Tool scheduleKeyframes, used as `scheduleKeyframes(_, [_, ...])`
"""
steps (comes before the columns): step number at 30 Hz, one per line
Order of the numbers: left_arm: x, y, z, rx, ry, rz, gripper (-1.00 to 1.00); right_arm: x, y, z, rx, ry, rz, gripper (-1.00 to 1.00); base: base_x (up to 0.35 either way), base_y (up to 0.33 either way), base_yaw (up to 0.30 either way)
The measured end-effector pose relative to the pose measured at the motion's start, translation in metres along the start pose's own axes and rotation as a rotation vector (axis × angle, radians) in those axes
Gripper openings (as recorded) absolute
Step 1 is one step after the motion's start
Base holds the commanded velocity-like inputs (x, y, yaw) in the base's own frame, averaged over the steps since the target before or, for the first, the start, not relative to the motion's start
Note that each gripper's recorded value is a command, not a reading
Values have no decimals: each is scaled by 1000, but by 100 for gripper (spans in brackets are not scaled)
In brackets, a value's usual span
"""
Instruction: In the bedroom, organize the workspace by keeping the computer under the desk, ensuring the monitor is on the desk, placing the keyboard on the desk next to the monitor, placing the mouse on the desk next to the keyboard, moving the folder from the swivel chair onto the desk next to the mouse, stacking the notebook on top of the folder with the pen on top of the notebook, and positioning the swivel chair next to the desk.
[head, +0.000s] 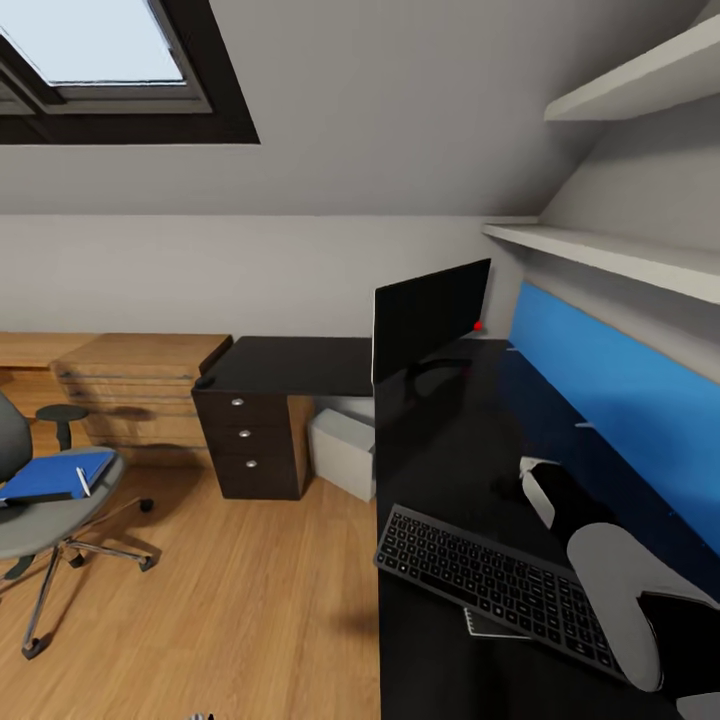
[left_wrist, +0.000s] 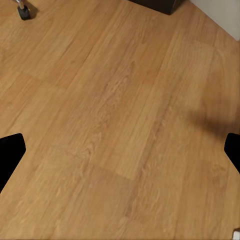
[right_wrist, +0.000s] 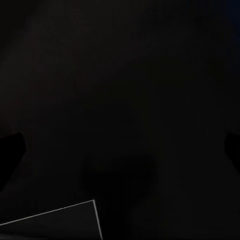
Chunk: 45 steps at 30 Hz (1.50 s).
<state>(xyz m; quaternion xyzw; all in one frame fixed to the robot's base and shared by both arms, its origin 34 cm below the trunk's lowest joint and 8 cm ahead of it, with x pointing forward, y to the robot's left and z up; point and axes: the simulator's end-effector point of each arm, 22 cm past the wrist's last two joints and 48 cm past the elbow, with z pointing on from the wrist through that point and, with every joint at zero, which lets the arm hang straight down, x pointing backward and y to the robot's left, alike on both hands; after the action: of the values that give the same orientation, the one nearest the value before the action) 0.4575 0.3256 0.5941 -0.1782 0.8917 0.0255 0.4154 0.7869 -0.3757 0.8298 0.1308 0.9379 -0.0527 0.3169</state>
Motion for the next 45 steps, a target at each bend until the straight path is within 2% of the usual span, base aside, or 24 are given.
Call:
scheduleKeyframes(39, [44, 6, 40, 0, -1, 0, 100, 52, 0, 53, 4, 40, -4, 100, 0, 0, 0])
scheduleKeyframes(45, [44, 6, 40, 0, -1, 0, 100, 53, 0, 53, 4, 41, -4, 100, 0, 0, 0])
